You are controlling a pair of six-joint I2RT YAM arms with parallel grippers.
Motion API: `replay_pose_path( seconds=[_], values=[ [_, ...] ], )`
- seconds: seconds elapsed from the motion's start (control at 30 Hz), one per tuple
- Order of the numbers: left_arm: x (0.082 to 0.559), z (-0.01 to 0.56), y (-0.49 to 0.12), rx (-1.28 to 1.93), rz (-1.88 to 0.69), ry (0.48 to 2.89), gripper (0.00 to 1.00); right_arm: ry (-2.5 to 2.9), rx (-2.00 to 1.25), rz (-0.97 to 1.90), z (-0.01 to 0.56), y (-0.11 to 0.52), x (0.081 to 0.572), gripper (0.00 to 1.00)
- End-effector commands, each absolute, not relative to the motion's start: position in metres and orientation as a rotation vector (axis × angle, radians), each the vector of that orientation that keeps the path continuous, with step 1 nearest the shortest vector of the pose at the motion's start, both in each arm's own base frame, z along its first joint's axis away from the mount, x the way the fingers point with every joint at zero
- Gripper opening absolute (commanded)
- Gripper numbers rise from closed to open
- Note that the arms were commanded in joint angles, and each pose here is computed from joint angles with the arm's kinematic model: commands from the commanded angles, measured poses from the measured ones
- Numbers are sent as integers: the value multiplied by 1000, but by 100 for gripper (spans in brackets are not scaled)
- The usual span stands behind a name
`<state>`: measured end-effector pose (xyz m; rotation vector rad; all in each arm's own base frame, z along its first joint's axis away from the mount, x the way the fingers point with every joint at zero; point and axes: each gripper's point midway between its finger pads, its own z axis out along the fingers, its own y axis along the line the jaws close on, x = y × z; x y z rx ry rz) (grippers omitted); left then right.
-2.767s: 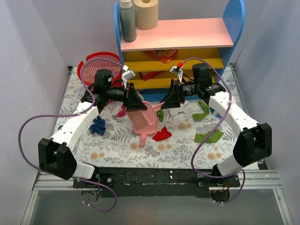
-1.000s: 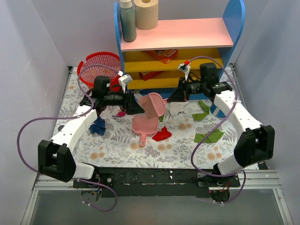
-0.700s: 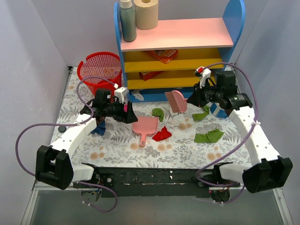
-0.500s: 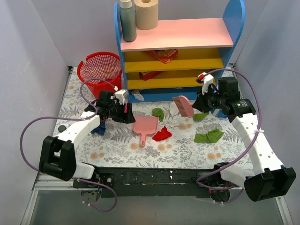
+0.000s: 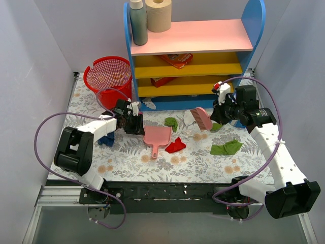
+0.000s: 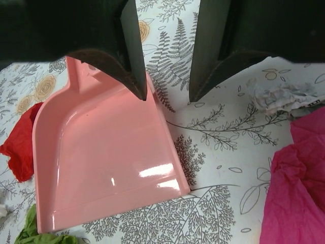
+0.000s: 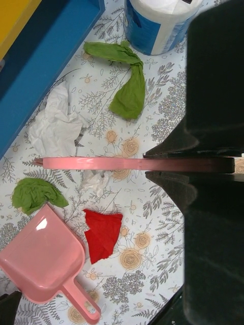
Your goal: Sweep away the paper scraps from the table
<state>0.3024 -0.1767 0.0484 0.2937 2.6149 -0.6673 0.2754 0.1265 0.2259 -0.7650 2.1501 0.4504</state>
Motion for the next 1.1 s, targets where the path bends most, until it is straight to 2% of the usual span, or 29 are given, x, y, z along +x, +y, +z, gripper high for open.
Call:
replay_pose_path(
  seconds=[0.0,0.2,0.43,0.7,0.87,1.07],
  values=[
    [320,58,-184,328,-673,2560,36,2105,-789,454,230,130,277,1],
    [323,58,-190,344,-698,2565,32,2101,-790,470,228,132,278,1],
    [320,51,-188,356,-691,2586,34,2102,-778,465,226,132,283,1],
    [312,48,-192,412,-713,2610,24,2112,-776,479,220,134,285,1],
    [306,50,-188,445,-693,2604,14,2109,-780,474,219,134,286,1],
    [291,53,-183,471,-697,2617,14,2108,-780,476,216,134,285,1]
  ],
)
